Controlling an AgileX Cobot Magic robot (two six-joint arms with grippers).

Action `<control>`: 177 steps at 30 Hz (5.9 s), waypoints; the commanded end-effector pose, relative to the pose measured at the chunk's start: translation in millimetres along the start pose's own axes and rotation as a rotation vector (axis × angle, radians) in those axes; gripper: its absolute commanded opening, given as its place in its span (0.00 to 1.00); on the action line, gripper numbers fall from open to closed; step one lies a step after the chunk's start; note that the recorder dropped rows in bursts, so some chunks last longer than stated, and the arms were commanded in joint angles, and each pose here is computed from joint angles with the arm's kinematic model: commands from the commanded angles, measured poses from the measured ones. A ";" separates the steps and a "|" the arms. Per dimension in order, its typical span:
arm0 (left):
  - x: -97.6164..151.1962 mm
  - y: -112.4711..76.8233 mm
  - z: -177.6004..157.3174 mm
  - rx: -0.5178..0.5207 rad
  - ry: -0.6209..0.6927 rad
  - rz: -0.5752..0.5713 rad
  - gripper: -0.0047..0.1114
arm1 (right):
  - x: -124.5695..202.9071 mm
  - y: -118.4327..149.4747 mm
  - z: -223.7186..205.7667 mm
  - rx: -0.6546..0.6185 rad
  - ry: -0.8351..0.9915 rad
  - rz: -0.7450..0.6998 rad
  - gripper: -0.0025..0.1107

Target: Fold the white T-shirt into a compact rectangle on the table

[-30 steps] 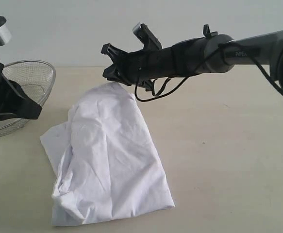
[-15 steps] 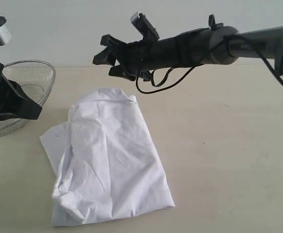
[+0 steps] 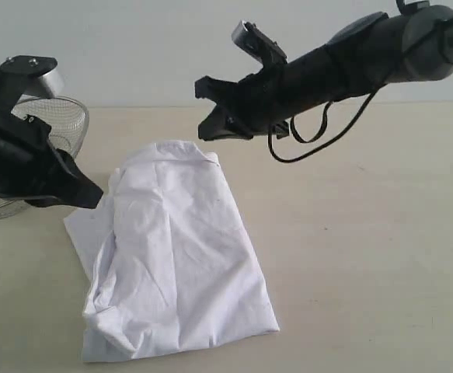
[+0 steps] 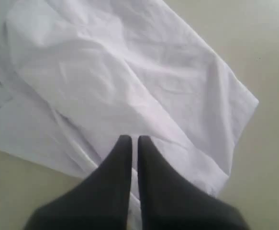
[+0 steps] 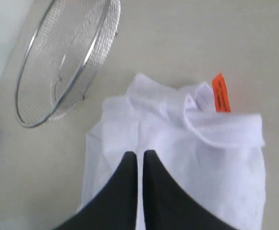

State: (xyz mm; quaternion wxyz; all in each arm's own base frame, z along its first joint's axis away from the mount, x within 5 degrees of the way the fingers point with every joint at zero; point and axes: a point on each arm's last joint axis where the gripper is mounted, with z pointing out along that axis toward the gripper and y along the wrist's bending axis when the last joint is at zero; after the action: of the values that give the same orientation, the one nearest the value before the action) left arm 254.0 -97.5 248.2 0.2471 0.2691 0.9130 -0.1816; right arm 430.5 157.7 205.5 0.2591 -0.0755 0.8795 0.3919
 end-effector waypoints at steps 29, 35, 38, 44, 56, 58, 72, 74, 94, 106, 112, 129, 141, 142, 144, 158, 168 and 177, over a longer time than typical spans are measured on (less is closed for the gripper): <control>-116.0 43.1 139.7 0.054 -0.009 0.263 0.08 | 108.1 2.5 9.0 0.153 0.215 -0.220 0.02; -119.5 53.6 156.5 0.008 -0.009 0.293 0.08 | 118.1 -7.0 17.1 0.144 0.281 -0.214 0.02; -115.5 58.1 167.5 0.003 0.020 0.306 0.08 | 122.5 -11.2 21.2 0.142 0.303 -0.202 0.02; -111.1 61.4 173.2 -0.009 0.049 0.332 0.08 | 125.3 -16.6 25.2 0.155 0.310 -0.196 0.02; -113.6 76.2 177.3 -0.134 0.049 0.374 0.08 | 127.4 -18.3 26.9 0.152 0.321 -0.193 0.02; -113.3 82.7 180.8 -0.153 0.062 0.370 0.08 | 127.5 -17.7 26.6 0.147 0.324 -0.192 0.02; -127.5 117.2 173.6 -0.243 -0.013 0.290 0.08 | 127.6 -17.7 26.6 0.148 0.326 -0.195 0.02; -127.0 120.4 172.1 -0.245 -0.011 0.284 0.08 | 127.6 -17.7 26.6 0.147 0.326 -0.197 0.02; -143.3 79.6 132.9 0.066 0.056 0.287 0.08 | 126.5 -18.9 26.7 0.161 0.315 -0.203 0.02; -130.5 46.3 190.1 0.121 0.121 0.334 0.08 | 126.3 -19.1 26.7 0.163 0.313 -0.203 0.02; -130.7 46.9 207.5 0.071 0.076 0.338 0.08 | 126.7 -18.7 26.7 0.158 0.318 -0.202 0.02; -144.6 66.9 229.7 -0.095 -0.055 0.344 0.08 | 129.3 -16.0 26.3 0.127 0.343 -0.195 0.02; -146.9 91.0 223.7 -0.167 -0.027 0.315 0.08 | 129.8 -15.9 26.2 0.124 0.348 -0.197 0.02; -143.1 98.5 221.3 -0.168 0.003 0.314 0.08 | 129.5 -16.1 26.2 0.127 0.346 -0.198 0.02; -141.0 103.8 218.2 -0.164 0.020 0.302 0.08 | 129.5 -16.1 26.2 0.127 0.346 -0.198 0.02; -149.8 67.7 108.5 0.010 0.255 0.241 0.08 | 128.1 -17.7 26.4 0.145 0.332 -0.203 0.02; -80.8 15.4 104.3 0.155 0.500 0.098 0.08 | 126.3 -11.6 22.5 0.126 0.332 -0.180 0.02; -15.7 -27.5 102.7 0.211 0.645 0.078 0.08 | 113.4 15.8 0.8 0.064 0.297 -0.181 0.02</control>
State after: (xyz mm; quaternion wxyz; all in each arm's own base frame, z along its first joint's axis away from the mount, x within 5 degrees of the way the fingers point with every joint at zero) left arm 298.7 -168.1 188.5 -0.0672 0.3724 0.9098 -0.1708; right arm 330.9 177.4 150.8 0.1653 -0.1997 0.9126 0.3160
